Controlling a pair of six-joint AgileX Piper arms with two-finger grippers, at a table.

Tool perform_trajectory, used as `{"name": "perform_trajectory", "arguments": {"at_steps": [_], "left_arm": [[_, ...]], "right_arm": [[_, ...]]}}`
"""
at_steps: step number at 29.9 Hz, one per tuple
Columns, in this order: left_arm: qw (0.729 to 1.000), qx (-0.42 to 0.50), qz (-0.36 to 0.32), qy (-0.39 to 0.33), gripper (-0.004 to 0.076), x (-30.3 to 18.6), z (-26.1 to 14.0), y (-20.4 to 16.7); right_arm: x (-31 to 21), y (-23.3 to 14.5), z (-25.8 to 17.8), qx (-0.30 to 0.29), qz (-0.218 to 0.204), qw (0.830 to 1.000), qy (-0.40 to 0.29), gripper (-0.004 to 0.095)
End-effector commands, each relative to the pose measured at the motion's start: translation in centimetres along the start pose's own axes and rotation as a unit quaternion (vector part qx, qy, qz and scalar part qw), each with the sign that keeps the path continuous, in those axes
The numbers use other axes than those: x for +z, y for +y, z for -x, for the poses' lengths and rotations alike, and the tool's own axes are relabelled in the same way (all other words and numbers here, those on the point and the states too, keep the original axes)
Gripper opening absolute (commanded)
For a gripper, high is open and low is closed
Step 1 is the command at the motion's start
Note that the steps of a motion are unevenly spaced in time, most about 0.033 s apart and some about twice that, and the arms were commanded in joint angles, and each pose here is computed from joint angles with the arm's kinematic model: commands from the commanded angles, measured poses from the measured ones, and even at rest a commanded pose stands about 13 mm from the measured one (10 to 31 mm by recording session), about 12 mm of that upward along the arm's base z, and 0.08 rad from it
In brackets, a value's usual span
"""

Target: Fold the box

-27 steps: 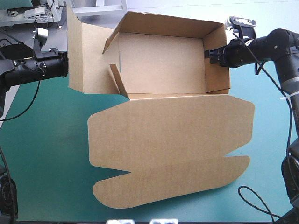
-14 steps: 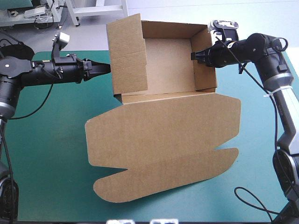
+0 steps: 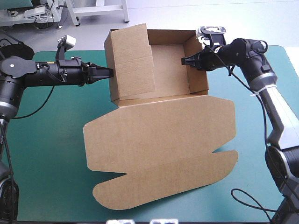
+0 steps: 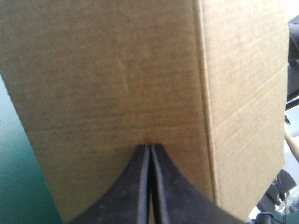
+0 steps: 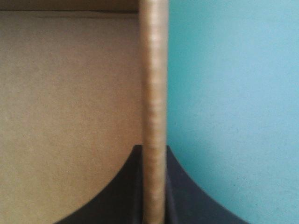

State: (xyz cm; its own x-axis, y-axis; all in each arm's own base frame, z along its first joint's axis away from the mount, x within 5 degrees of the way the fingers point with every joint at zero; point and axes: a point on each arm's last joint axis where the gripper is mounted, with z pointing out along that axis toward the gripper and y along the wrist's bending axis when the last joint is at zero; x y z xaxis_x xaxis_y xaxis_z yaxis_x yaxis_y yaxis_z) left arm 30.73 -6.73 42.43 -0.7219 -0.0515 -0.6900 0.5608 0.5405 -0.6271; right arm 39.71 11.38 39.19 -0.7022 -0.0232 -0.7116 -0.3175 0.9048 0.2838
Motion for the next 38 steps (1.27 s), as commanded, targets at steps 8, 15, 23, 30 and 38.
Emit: {"name": "perform_trajectory", "arguments": {"at_steps": [8, 15, 23, 30, 38], "left_arm": [[0.999, 0.027, -0.021, -0.007, 0.0146, -1.1, 0.2, -2.5], [0.999, 0.031, -0.023, 0.007, 0.0309, -1.1, -0.1, -2.5], [1.000, 0.006, -0.019, 0.010, 0.0417, -1.1, -0.1, -2.4], [0.996, -0.026, 0.081, 0.025, 0.0428, -1.2, -0.4, -0.6], [0.986, -0.021, 0.166, 0.012, 0.0428, -1.6, -0.2, 0.9]], "right_arm": [[-2.2, 2.1, 1.6, 0.014, 0.026, 0.997, -0.074, -0.0016], [-1.1, 1.9, 1.5, 0.013, 0.019, 0.997, -0.073, -0.0016], [1.2, 2.4, 1.1, 0.008, 0.013, 0.998, -0.064, -0.0016], [1.7, 3.7, 1.1, 0.006, 0.026, 0.997, -0.075, -0.0016], [2.0, 6.9, 0.6, -0.014, 0.053, 0.995, -0.082, -0.0012]]}}
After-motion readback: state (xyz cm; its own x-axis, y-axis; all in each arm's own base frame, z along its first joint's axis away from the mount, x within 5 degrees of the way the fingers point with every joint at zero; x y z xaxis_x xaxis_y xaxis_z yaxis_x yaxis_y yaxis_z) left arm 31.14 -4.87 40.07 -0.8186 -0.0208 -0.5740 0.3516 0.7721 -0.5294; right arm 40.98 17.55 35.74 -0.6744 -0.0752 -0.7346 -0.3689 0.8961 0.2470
